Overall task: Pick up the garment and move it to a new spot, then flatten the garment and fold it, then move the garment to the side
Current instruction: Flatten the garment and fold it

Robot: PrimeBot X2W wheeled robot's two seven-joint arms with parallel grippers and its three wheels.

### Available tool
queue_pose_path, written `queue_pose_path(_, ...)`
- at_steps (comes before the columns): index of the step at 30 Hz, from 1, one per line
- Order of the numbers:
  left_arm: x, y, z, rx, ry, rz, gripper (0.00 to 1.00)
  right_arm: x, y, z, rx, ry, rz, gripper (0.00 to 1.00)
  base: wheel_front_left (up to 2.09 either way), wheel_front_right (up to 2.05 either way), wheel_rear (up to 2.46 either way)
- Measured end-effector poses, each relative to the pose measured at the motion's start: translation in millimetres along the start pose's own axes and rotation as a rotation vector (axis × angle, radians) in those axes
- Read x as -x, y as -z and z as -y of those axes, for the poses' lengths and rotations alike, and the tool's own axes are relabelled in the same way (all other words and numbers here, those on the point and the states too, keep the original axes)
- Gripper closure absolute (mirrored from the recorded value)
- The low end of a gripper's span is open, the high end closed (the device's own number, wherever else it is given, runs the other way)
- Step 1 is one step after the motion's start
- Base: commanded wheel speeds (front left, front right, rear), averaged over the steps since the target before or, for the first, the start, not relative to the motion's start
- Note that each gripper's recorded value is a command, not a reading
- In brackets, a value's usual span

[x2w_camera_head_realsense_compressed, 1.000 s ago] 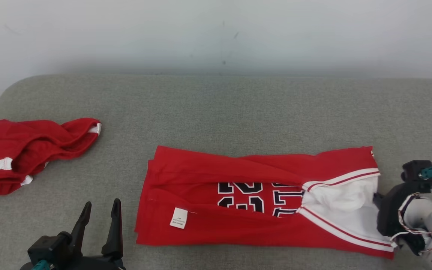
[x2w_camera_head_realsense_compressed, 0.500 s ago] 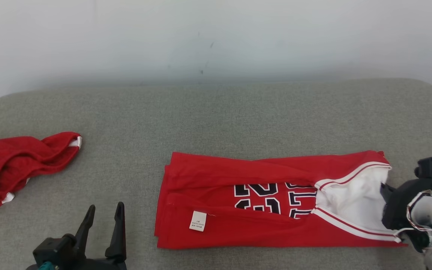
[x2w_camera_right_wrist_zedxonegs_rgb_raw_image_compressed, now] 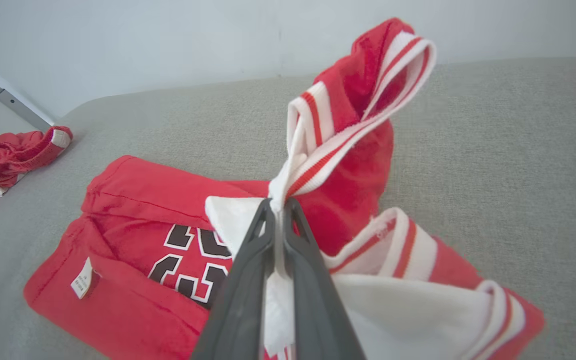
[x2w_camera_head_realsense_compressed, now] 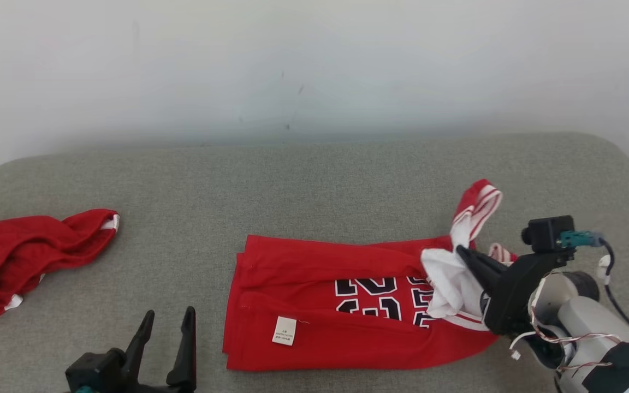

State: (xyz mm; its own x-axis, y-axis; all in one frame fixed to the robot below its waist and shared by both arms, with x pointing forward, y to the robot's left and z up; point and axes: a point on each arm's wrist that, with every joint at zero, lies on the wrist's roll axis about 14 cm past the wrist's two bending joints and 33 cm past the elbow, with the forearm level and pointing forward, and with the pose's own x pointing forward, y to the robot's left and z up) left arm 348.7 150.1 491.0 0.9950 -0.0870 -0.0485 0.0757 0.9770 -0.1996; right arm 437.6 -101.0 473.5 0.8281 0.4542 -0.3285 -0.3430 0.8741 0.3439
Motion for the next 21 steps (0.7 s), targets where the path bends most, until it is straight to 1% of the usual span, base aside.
queue_pose_path(3, 2, 0, 4, 0.008, 0.011, 0.001, 0.0, 1, 1, -29, 0.002, -0.085, 0.007, 1.0, 0.0, 0.0, 0.0)
queue_pose_path(11, 7, 3, 7, 0.024, 0.004, -0.001, 0.0, -4, -9, -87, 0.005, -0.24, 0.034, 1.0, 0.0, 0.0, 0.0)
queue_pose_path(17, 9, 5, 11, 0.046, 0.008, -0.007, 0.0, -14, -10, -118, 0.001, -0.316, 0.022, 1.0, 0.0, 0.0, 0.0)
queue_pose_path(21, 8, 4, 15, 0.063, 0.004, 0.0, 0.0, -23, -10, -146, 0.006, -0.373, 0.003, 1.0, 0.0, 0.0, 0.0)
